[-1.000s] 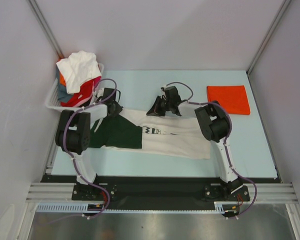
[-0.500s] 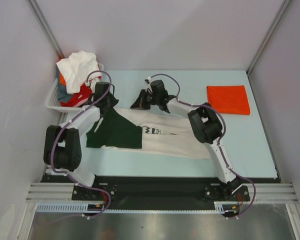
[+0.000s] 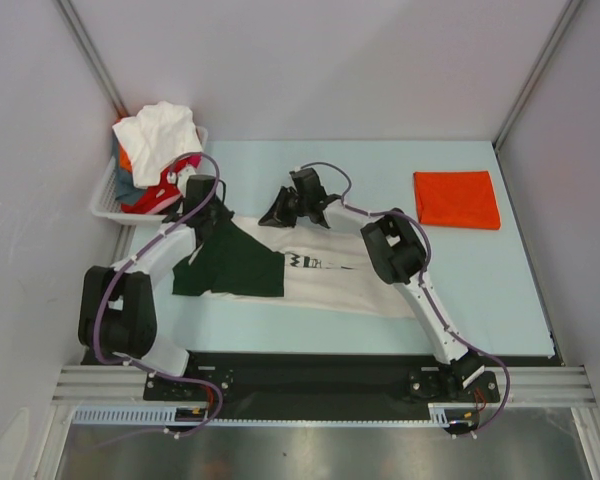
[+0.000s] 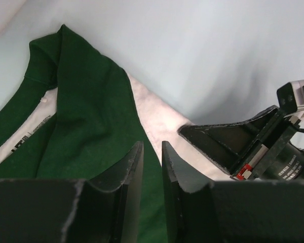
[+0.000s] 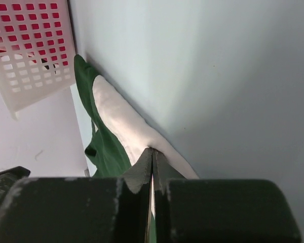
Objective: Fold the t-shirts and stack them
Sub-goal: Fold the tshirt
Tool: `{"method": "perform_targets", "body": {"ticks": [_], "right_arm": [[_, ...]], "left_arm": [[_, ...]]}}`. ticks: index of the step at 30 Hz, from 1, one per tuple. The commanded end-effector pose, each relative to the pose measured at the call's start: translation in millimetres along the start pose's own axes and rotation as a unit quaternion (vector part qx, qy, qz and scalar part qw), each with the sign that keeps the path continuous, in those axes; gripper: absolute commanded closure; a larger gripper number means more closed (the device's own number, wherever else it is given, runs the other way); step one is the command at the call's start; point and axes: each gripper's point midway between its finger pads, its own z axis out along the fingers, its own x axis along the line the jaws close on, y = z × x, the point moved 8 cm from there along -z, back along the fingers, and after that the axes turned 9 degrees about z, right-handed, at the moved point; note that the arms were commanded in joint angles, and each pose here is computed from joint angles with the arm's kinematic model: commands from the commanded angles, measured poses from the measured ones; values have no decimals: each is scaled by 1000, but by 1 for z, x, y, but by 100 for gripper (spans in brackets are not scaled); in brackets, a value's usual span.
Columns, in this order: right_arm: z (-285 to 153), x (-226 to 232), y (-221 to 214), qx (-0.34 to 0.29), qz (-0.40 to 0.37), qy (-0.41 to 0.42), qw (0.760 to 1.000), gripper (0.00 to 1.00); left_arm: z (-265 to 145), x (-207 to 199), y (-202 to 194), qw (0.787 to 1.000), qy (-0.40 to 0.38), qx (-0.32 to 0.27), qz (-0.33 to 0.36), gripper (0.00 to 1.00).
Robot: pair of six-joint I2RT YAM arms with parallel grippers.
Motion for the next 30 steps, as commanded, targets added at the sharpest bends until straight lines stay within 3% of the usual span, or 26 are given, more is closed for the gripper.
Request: {"method": "perform_targets", "body": {"ticks": [1, 2, 4, 6, 10, 14, 16, 23, 30], "right_arm": [[0, -2, 3, 5, 3, -7, 1000, 92], [-4, 4, 5, 3, -15, -3, 1000, 79], [-21, 30, 10, -4, -45, 11, 999, 66], [-33, 43, 13, -7, -76, 23, 997, 62], [-65, 70, 19, 8, -134, 66, 989, 60], [-84, 66, 33, 15, -184, 72, 980, 59], [-89, 57, 42, 23, -201, 72, 977, 54], [-77, 15, 54, 80, -201, 44, 975, 54], [-87, -6, 53, 81, -205, 23, 975, 54]], "left_arm": [[-7, -1, 2, 1000, -7, -9, 12, 73], [-6, 1, 0, 1000, 0, -4, 16, 73], [-6, 6, -5, 1000, 13, 1, 18, 73], [-6, 11, -9, 999, 25, 3, 20, 73], [-11, 19, -17, 999, 30, 6, 26, 73], [-25, 21, -21, 999, 18, -2, 32, 72], [-35, 22, -23, 999, 6, -9, 34, 71], [-52, 27, -34, 999, -24, -3, 42, 69], [-62, 31, -41, 998, -45, -6, 47, 64]]}}
